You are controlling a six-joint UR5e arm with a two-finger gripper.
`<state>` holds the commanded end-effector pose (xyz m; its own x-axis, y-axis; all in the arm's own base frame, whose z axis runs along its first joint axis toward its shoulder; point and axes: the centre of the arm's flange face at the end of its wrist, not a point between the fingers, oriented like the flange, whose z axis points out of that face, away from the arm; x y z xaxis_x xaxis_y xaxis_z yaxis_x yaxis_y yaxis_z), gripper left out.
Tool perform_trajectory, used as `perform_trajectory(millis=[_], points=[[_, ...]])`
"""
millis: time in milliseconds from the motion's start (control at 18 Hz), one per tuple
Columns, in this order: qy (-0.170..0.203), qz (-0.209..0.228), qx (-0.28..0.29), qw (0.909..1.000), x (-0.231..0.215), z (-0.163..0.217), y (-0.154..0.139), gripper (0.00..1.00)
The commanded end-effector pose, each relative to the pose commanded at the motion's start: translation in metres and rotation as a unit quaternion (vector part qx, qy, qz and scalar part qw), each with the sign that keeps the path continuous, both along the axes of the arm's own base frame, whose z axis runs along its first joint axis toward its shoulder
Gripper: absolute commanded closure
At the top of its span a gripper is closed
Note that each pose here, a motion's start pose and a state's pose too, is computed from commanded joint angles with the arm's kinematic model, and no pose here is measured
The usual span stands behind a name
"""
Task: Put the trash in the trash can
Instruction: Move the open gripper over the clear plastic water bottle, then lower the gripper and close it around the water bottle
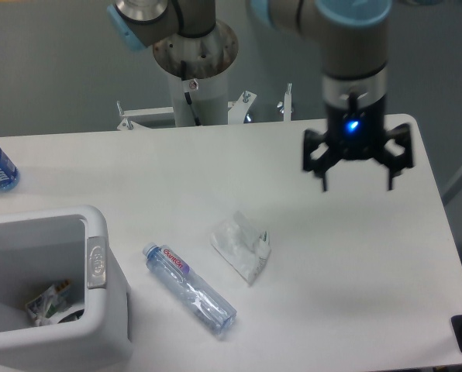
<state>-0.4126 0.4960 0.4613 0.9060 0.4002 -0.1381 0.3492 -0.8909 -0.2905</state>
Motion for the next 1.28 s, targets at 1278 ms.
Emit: perform_trajectory(millis=[1278], points=[[-0.169,0.116,0.002,0.9788,0.035,-0.195,0.117,0.00]])
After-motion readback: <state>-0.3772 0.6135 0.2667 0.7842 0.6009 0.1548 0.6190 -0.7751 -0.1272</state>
